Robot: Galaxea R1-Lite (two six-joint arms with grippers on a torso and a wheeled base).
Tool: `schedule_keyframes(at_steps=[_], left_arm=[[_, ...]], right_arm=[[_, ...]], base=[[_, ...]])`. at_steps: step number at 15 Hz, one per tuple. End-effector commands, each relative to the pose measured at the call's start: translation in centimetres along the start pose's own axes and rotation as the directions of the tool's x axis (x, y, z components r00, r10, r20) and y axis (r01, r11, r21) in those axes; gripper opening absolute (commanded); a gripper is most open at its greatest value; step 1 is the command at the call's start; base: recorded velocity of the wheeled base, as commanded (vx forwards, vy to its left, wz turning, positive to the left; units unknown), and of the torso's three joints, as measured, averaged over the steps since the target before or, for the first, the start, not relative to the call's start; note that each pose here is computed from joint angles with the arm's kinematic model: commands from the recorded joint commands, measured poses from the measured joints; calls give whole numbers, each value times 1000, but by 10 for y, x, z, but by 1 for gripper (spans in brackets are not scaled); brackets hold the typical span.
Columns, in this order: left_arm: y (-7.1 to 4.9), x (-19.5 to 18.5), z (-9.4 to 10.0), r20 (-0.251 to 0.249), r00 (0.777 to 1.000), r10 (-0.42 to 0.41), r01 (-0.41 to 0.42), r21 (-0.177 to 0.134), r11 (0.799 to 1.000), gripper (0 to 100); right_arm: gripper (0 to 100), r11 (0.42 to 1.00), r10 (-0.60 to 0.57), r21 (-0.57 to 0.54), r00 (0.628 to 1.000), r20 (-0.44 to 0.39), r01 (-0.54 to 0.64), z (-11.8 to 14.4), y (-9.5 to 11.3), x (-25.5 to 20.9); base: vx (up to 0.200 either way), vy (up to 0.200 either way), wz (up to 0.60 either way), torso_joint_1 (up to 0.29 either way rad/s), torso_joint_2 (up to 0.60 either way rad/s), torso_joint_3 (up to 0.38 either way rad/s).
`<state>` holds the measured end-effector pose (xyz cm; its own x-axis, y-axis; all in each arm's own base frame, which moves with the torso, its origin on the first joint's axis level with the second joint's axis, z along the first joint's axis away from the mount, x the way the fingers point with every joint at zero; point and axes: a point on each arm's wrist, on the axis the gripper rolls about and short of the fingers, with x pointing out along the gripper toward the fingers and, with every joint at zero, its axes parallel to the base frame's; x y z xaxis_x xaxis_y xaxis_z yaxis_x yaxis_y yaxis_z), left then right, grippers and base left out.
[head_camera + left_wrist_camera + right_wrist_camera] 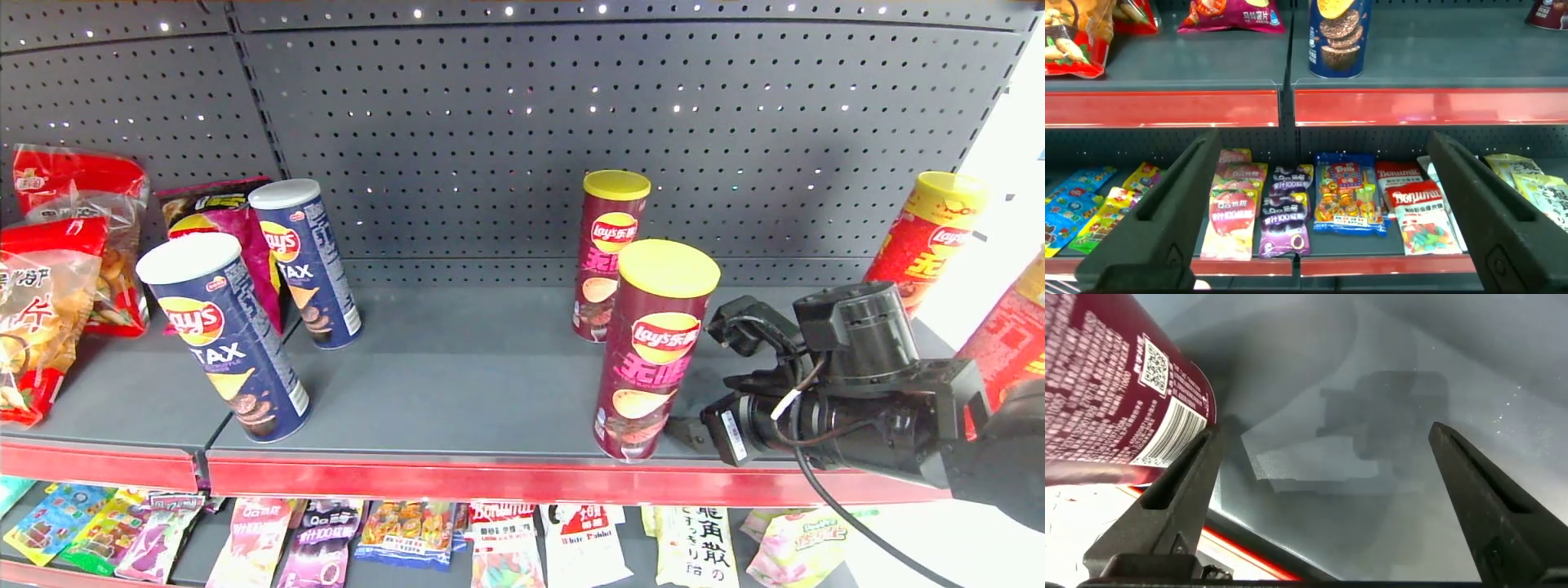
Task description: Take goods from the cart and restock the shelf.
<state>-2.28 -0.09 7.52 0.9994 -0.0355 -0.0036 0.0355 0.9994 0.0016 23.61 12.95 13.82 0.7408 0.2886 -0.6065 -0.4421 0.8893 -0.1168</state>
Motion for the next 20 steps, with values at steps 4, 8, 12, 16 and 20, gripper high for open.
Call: schedule_keyframes(at_steps=[4,8,12,16,20], left_arm=[[0,0,0,1,1000,0,0,0,1000,100],[0,0,0,1,1000,0,0,0,1000,100],[0,0,0,1,1000,-1,1,0,1000,100],[0,0,0,1,1000,0,0,0,1000,100],[0,0,0,1,1000,0,0,0,1000,100]], right_arm=[[100,1000,10,-11,1000,23,-10,8,5,1],[100,1000,6,-18,1000,23,-5,8,9,1],[100,1000,14,-22,999,31,-13,10,12,0],[100,1000,16,-24,999,35,-15,12,13,1],[100,999,28,-31,998,50,-26,17,18,3]], base=[[0,0,0,0,0,0],[0,0,0,0,0,0],[0,0,0,0,0,0],[0,0,0,0,0,0],[0,0,0,0,0,0]])
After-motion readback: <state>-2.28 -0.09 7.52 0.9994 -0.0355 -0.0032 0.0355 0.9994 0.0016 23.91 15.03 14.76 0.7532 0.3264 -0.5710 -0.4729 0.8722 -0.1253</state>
